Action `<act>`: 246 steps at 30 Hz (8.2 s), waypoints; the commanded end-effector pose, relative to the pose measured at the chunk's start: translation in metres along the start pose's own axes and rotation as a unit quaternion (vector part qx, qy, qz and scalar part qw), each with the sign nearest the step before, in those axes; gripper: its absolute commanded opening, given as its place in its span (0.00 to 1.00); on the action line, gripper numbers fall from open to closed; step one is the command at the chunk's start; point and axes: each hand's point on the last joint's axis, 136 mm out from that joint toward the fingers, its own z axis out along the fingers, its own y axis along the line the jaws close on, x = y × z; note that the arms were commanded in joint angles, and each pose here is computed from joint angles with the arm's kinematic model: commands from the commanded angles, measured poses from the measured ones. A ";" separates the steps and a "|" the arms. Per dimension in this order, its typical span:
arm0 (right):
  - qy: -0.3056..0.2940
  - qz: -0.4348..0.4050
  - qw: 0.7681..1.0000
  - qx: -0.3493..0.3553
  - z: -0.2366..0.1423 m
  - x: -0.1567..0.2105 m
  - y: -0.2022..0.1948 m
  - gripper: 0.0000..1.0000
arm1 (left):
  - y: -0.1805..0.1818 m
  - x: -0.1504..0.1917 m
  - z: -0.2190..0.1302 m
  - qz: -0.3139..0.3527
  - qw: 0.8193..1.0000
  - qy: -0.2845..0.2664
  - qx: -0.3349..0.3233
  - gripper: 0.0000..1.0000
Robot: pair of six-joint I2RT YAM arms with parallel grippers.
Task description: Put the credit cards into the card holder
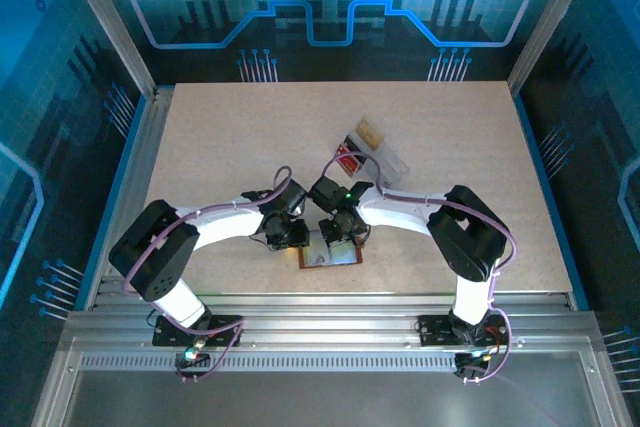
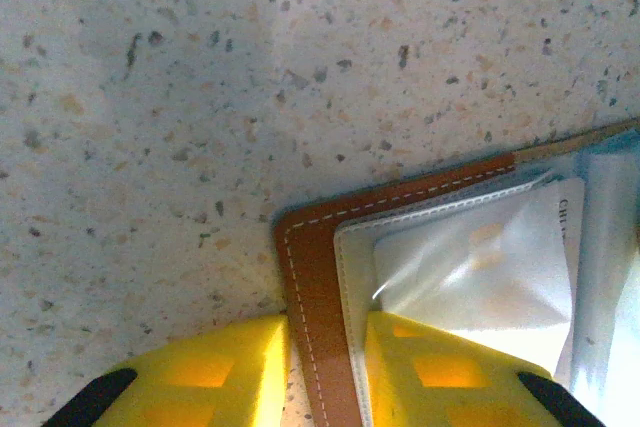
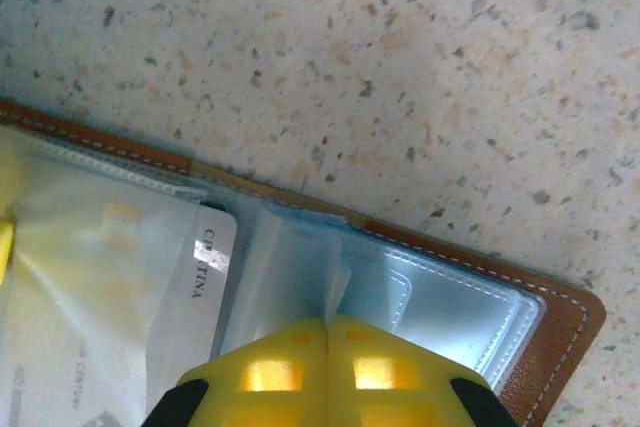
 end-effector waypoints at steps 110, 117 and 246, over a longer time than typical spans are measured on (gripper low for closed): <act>-0.061 0.061 0.968 0.237 -0.073 -0.119 -0.175 0.46 | -0.137 -0.215 -0.005 -0.066 0.975 -0.038 0.210 0.58; -0.056 0.056 0.966 0.247 -0.066 -0.124 -0.177 0.44 | -0.128 -0.223 0.017 -0.077 0.976 -0.024 0.201 0.58; -0.021 0.012 0.996 -0.086 -0.089 -0.003 0.001 0.00 | -0.021 -0.048 -0.085 -0.026 0.988 -0.075 0.131 0.60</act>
